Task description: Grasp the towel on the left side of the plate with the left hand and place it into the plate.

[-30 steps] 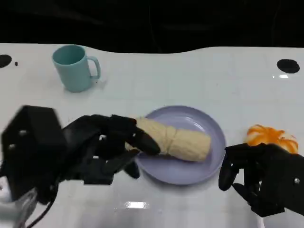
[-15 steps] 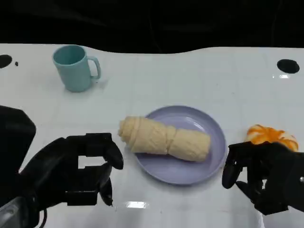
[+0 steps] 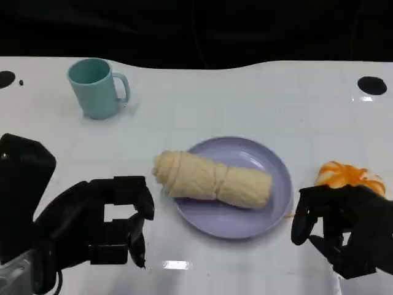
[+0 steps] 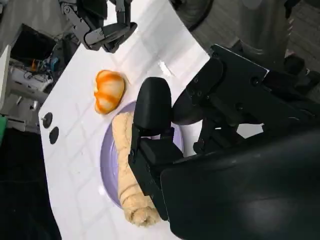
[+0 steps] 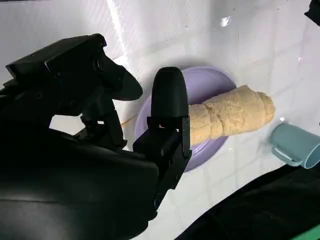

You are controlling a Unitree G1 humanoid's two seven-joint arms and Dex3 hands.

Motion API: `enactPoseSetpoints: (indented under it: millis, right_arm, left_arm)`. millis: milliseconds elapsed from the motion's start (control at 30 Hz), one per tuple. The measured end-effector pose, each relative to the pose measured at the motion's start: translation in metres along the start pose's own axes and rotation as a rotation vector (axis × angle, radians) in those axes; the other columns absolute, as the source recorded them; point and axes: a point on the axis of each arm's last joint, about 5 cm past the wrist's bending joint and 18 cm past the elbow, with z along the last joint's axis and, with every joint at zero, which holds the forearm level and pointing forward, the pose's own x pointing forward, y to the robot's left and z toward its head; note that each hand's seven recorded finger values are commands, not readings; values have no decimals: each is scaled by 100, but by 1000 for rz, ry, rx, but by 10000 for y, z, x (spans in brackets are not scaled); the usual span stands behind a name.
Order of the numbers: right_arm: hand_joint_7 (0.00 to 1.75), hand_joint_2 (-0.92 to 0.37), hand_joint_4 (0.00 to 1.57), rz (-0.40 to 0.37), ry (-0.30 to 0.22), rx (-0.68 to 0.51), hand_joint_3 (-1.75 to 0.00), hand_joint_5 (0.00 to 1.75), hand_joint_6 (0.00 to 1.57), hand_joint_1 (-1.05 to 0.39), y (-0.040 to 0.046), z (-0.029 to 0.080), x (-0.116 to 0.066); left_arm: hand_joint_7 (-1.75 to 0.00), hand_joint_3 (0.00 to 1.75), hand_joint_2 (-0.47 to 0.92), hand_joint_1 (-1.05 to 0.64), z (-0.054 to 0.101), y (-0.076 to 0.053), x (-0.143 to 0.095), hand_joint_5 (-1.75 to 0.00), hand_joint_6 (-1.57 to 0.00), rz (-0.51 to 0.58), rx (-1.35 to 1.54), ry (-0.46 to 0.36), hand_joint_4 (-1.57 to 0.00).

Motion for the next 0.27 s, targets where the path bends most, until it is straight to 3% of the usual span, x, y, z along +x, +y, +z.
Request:
enactPoseSetpoints:
  millis: [267]
  right_arm:
    - [140,-60,70,-1,8,5,-102,173,69,1,-6,-7,-6]
  left_arm:
    - [-165,135,49,-11,-8,-2,11,-175,-73,6,-1,3,-84]
